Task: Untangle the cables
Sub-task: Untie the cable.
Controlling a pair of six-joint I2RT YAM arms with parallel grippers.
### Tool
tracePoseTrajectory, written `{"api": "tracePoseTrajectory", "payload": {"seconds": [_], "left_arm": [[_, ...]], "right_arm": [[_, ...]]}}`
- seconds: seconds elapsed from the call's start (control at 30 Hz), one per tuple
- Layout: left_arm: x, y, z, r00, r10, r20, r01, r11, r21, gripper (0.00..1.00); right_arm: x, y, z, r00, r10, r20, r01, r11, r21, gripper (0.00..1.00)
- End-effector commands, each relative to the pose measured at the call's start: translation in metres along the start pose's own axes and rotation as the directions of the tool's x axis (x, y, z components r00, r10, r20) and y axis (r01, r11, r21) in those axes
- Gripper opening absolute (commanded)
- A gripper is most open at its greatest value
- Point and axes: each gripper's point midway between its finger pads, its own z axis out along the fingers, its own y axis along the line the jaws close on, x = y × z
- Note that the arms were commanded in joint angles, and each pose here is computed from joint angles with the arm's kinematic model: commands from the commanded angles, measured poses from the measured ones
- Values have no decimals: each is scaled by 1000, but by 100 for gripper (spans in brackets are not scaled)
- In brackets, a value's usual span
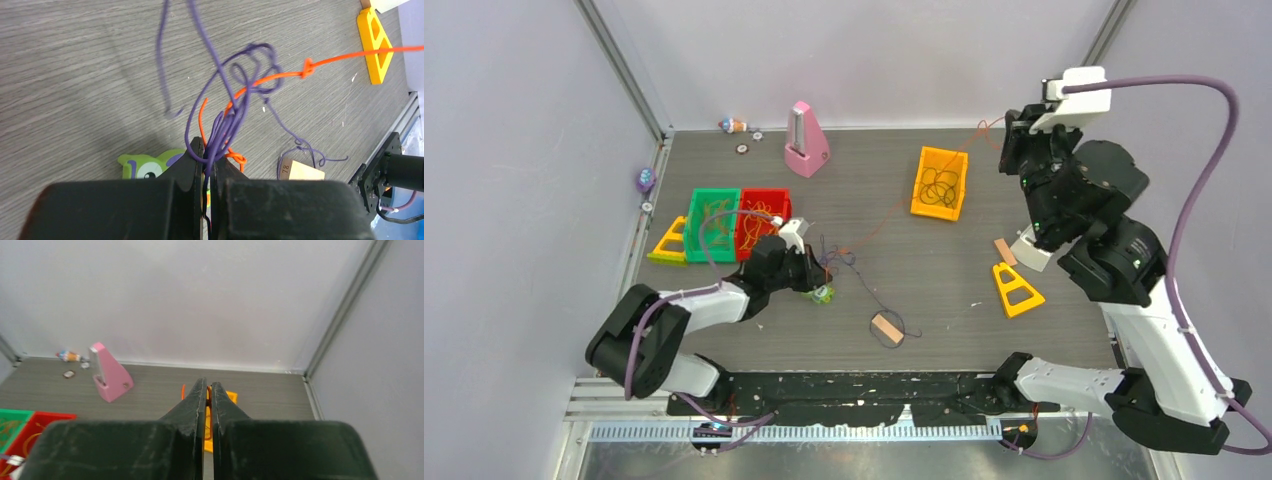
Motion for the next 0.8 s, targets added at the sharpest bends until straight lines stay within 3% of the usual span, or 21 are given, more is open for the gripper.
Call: {"api": "tracePoseTrajectory", "payload": {"seconds": [0.0, 0.07, 0.17, 0.3, 0.37, 0.4, 0.47, 0.53, 0.6, 0.67, 0.77], "left_arm": [[-22, -2, -17, 997, 67, 34, -65, 996, -53, 0], [-29, -6, -27, 995, 86, 46, -83, 995, -63, 0], [-42, -18, -40, 988, 131, 79, -128, 991, -43, 0], [-42, -30, -45, 986, 161, 52, -161, 987, -6, 0], [-40, -29, -46, 983, 179, 35, -179, 984, -6, 0], [-38, -30, -47, 980, 197, 27, -197, 980, 6, 0], [-35, -35, -48, 973, 229, 11, -229, 973, 33, 0], [-33, -34, -49, 970, 243, -7, -243, 970, 30, 0], [-32, -31, -50, 968, 252, -16, -252, 968, 17, 0], [-31, -30, -51, 965, 260, -14, -260, 965, 11, 0], [-28, -27, -52, 967, 255, -18, -255, 967, 3, 0]], "right_arm": [[32, -30, 5, 990, -89, -110, 107, 978, 178, 5], [63, -40, 10, 958, -160, -236, 208, 958, 196, 5], [144, -32, 17, 857, -226, -463, 296, 952, 84, 5], [238, 2, 6, 762, -197, -617, 200, 978, -66, 12], [281, 19, -1, 718, -177, -673, 138, 984, -112, 36], [297, 26, -3, 695, -171, -698, 114, 985, -128, 64], [339, 35, -7, 623, -203, -755, 116, 979, -168, 80], [370, 50, -12, 560, -257, -787, 99, 965, -245, 82], [390, 75, -17, 554, -313, -771, 46, 937, -347, 81], [394, 106, -13, 619, -315, -719, -28, 907, -421, 81], [407, 128, -16, 645, -318, -695, -98, 867, -488, 78]]}}
